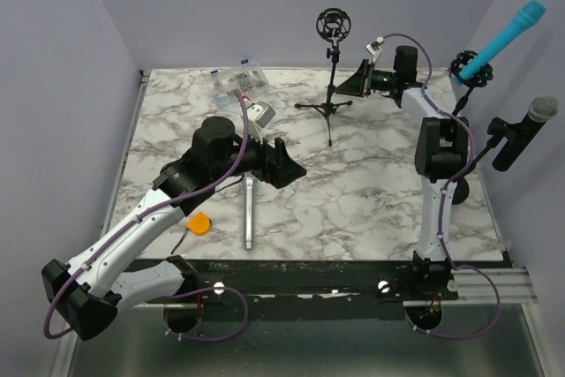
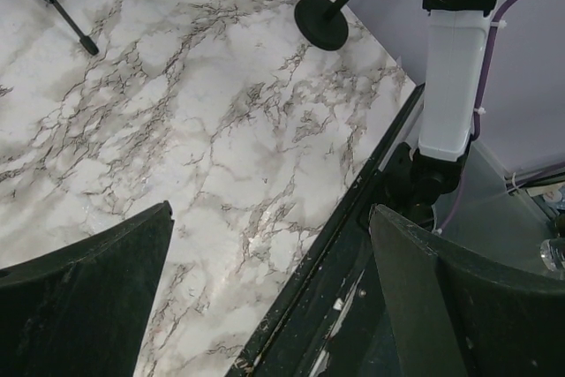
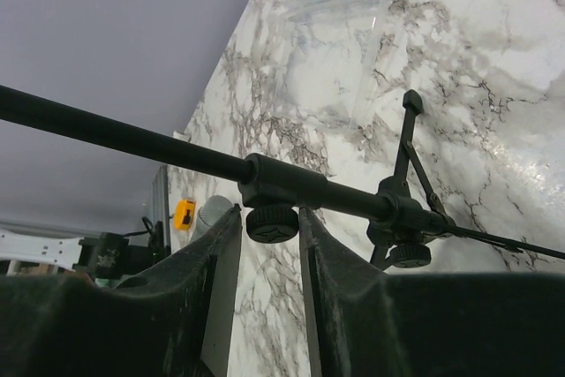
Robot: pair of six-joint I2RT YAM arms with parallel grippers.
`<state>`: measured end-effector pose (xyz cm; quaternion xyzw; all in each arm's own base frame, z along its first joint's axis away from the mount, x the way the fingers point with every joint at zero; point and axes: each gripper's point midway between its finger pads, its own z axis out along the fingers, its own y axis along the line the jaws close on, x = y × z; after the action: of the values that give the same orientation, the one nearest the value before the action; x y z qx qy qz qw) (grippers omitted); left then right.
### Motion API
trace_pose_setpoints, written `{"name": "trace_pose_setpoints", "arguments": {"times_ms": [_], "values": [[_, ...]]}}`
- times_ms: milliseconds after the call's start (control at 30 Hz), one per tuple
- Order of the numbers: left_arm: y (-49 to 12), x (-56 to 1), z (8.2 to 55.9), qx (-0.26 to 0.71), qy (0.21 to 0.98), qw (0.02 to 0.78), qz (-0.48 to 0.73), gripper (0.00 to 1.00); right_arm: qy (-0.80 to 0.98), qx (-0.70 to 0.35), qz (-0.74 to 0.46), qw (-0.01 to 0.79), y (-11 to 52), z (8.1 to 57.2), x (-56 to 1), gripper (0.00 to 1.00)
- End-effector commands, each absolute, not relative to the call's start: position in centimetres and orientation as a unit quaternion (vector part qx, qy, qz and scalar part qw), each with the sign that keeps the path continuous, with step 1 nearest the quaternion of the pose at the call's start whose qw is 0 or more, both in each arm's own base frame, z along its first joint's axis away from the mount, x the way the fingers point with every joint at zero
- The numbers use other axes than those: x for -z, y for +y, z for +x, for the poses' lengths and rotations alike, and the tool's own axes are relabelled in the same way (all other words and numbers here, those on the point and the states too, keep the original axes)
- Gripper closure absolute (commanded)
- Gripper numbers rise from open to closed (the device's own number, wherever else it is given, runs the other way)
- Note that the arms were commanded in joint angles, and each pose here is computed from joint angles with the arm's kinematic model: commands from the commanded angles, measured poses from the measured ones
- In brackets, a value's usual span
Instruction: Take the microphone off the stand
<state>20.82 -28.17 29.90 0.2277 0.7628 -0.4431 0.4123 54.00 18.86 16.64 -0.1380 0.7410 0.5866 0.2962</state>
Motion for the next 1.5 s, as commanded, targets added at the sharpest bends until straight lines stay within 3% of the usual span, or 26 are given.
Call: {"name": "trace_pose_setpoints", "arguments": {"times_ms": [0,167,700,1000,1267,1467], "values": [[-27.6,-29.9,19.9,0.442,0.761,0.414,0.232,0.10,0.725,-0.602,-0.160,0.294,19.8,54.1,-17.2,0.71],[-27.2,-30.2,19.6,0.441,0.759,0.418,0.231,0.10,0.736,-0.590,-0.148,0.297,20.1,54.1,-16.3,0.99],[-25.4,-34.6,19.4,0.414,0.735,0.476,0.248,0.09,0.798,-0.446,-0.103,0.391,19.4,52.9,-13.3,0.99],[-24.1,-39.7,22.7,0.359,0.724,0.550,0.210,0.08,0.816,-0.345,-0.099,0.454,18.6,53.0,-13.5,0.99],[-23.3,-43.1,26.2,0.317,0.682,0.635,0.176,0.07,0.825,-0.206,-0.103,0.516,17.6,53.0,-14.0,0.99],[-22.3,-41.6,27.2,0.272,0.680,0.657,0.180,0.06,0.818,-0.072,-0.118,0.558,17.8,52.4,-16.0,0.99]]}}
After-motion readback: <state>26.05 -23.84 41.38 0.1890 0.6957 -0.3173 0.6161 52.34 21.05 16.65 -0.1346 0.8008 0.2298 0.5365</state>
